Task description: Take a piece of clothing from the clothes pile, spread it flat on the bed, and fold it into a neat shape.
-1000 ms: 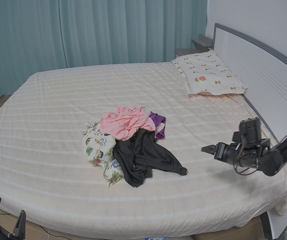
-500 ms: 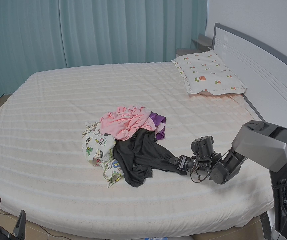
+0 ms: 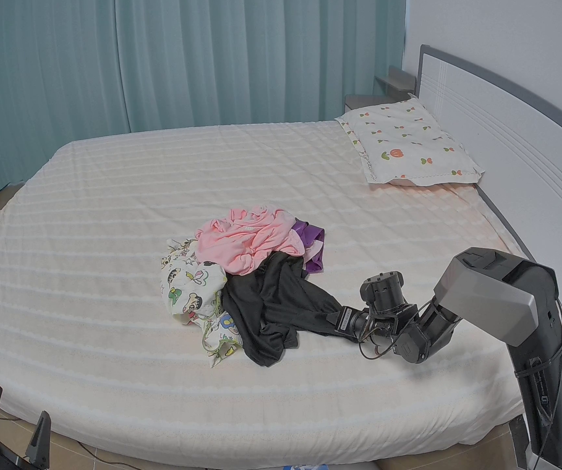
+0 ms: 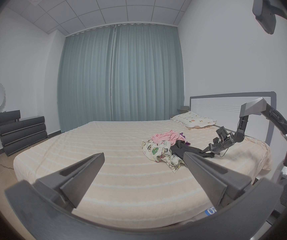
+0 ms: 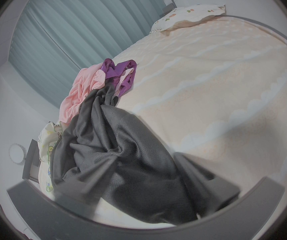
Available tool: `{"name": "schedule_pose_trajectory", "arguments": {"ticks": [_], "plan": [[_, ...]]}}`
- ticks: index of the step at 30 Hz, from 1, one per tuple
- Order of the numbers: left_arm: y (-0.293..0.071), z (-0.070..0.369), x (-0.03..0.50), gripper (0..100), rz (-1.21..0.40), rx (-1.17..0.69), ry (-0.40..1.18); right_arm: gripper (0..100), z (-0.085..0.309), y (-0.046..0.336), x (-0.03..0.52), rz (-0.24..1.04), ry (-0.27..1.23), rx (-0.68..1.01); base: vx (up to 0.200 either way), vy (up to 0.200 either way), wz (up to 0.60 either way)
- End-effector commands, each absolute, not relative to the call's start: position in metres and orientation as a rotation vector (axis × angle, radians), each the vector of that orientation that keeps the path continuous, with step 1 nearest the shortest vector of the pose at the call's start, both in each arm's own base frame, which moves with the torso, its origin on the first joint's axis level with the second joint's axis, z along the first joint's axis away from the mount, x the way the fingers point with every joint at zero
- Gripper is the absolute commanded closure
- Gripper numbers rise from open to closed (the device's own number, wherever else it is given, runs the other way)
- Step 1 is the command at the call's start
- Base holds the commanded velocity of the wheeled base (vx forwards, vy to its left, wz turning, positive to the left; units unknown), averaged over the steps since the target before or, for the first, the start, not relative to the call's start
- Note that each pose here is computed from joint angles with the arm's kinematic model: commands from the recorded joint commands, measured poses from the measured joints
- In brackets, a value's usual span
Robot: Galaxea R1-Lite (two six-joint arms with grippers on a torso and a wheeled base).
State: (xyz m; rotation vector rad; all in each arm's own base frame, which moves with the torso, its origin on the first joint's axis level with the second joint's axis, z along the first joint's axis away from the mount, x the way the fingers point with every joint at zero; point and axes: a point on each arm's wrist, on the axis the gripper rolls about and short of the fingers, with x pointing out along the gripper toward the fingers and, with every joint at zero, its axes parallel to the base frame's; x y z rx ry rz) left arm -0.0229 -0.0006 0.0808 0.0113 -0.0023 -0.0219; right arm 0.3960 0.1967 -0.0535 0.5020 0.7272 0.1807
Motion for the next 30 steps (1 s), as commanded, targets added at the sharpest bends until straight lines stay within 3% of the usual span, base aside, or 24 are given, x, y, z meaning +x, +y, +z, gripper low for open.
{"name": "schedule_pose_trajectory", "arguments": {"ticks": [1,6,10,14,15,18,30], "plan": [[-0.001,0.076,-0.023,0,-0.021,0.011,-0.002,100,-0.043,0.192,0.396,0.171,0.699,0.553,0.000,0.000,0.00],[-0.001,0.076,-0.023,0,-0.020,0.012,-0.002,100,-0.022,0.178,0.376,0.173,0.643,0.649,0.000,0.000,0.00],[-0.001,0.077,-0.023,0,-0.020,0.009,-0.011,100,-0.004,0.172,0.347,0.247,0.607,0.756,0.000,0.000,0.00],[-0.001,0.132,-0.035,0,-0.049,-0.124,-0.215,100,0.001,0.169,0.331,0.307,0.597,0.829,0.000,0.000,0.00],[-0.001,0.153,-0.030,0,-0.076,-0.151,-0.190,100,0.000,0.168,0.330,0.322,0.592,0.845,0.000,0.000,0.00],[-0.002,0.160,-0.013,0,-0.121,-0.143,-0.079,100,0.001,0.166,0.331,0.332,0.573,0.881,0.000,0.000,0.00],[-0.025,0.139,0.086,0,-0.396,-0.199,0.538,100,-0.023,0.167,0.325,0.360,0.564,0.954,0.000,0.000,0.00]]}}
